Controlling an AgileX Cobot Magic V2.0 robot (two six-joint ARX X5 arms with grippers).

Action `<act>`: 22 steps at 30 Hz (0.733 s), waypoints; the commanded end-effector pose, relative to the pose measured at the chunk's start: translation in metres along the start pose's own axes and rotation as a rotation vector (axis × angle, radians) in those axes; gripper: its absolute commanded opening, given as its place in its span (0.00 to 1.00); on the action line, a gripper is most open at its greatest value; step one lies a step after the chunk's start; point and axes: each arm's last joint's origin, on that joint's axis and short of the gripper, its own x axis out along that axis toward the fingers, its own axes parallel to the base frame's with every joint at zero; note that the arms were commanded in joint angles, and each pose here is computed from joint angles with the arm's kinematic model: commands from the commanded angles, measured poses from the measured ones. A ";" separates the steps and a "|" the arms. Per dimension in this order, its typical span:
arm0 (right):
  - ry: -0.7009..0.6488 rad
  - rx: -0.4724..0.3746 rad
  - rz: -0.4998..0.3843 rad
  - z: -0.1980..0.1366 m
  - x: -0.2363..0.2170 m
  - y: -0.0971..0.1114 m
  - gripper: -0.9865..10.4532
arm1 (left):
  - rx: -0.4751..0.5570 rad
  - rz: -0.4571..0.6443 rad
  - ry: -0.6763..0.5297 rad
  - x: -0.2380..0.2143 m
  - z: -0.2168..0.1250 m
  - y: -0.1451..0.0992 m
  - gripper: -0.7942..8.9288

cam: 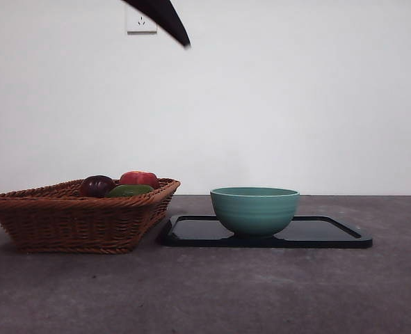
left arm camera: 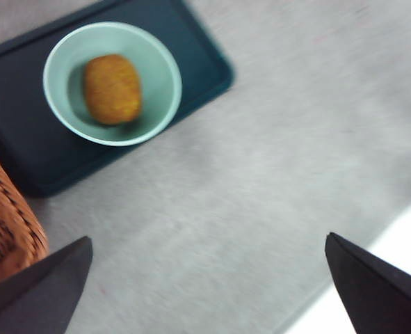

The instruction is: Pick up the wifruite, put it on the bowl, pick up the plate, put it on desk

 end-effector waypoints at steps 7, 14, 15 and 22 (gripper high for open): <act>-0.017 -0.006 0.006 0.003 -0.002 0.001 0.59 | 0.091 0.058 0.114 0.068 0.043 0.010 0.69; -0.014 0.011 0.006 0.002 -0.002 0.001 0.59 | 0.110 0.074 0.112 0.110 0.070 0.021 0.69; -0.013 0.014 0.007 0.002 -0.002 0.001 0.59 | 0.109 0.076 0.112 0.115 0.073 0.022 0.69; -0.001 0.037 0.010 0.001 -0.002 0.000 0.59 | 0.125 0.104 0.121 0.153 0.083 0.041 0.69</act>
